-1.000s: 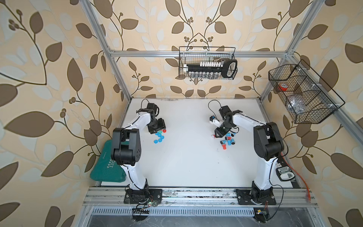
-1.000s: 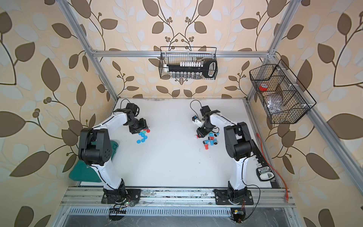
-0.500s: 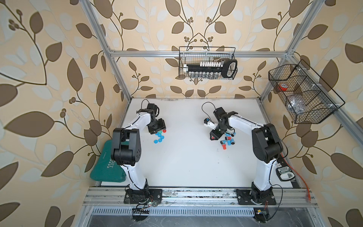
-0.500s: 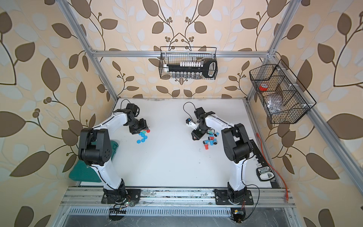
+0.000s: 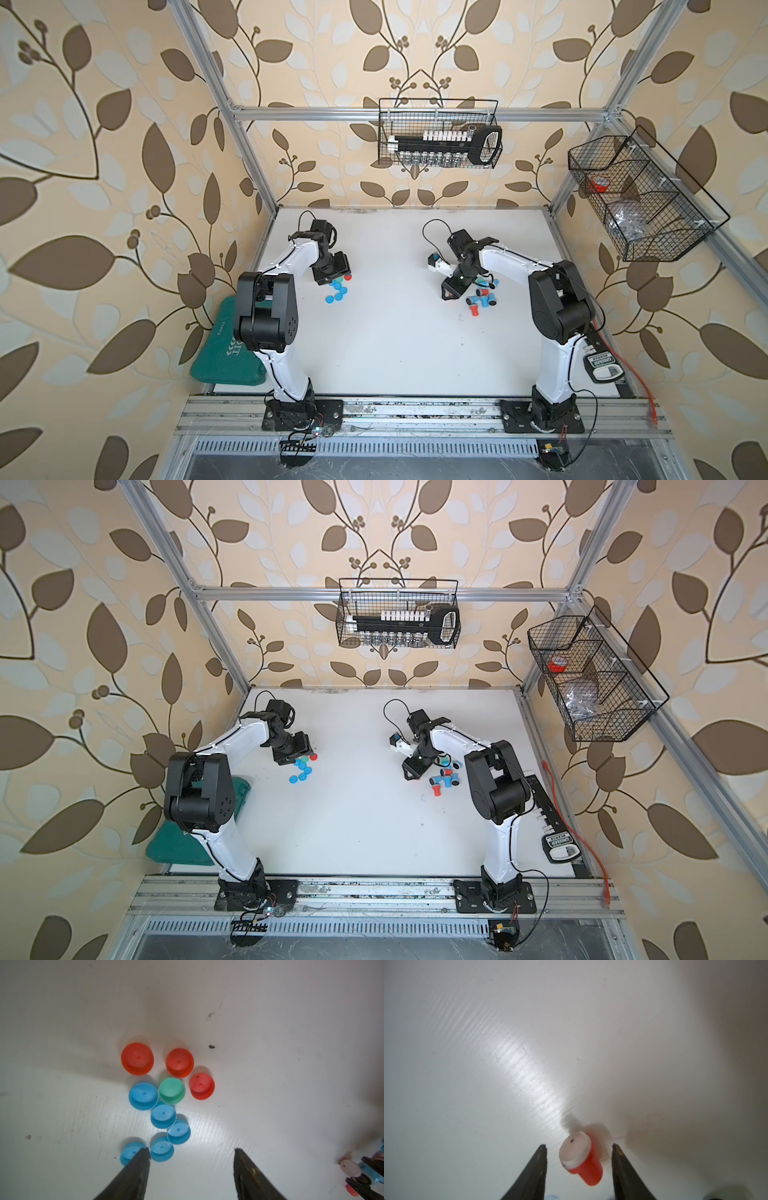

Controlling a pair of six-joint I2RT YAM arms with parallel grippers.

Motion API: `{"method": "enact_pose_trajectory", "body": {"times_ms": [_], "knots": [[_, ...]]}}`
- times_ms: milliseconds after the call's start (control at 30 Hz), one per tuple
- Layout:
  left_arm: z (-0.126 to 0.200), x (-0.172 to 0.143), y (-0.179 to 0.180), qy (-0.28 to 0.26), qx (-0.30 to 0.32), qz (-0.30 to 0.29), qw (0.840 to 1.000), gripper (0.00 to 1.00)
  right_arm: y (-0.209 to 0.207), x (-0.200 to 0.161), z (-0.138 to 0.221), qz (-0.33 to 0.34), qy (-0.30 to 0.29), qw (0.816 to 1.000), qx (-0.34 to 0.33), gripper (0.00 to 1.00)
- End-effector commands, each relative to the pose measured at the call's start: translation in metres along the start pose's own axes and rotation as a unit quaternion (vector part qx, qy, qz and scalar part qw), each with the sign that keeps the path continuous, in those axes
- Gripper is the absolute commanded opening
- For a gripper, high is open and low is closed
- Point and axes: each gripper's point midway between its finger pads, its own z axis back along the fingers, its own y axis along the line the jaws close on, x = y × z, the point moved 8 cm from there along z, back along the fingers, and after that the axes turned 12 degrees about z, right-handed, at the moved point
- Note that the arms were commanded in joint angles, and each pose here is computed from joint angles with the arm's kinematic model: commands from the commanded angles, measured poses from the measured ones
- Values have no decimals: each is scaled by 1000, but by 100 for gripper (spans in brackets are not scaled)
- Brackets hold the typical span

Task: Close the stamp cap
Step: Pick up the stamp from the center of the board.

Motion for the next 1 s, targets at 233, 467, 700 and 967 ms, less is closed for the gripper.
{"method": "enact_pose_trajectory", "body": {"times_ms": [233,467,700,967], "knots": [[20,3,4,-24,-3,4,1000,66,17,-26,0,11,16,1000,-14,46],[20,2,5,-23,-3,5,1000,66,13,-21,-7,12,32,999,-5,39],[22,2,8,-27,-1,4,1000,66,22,-25,-13,18,37,999,1,34],[22,7,7,-28,-3,8,1000,66,20,-17,-14,15,43,999,6,19]]}}
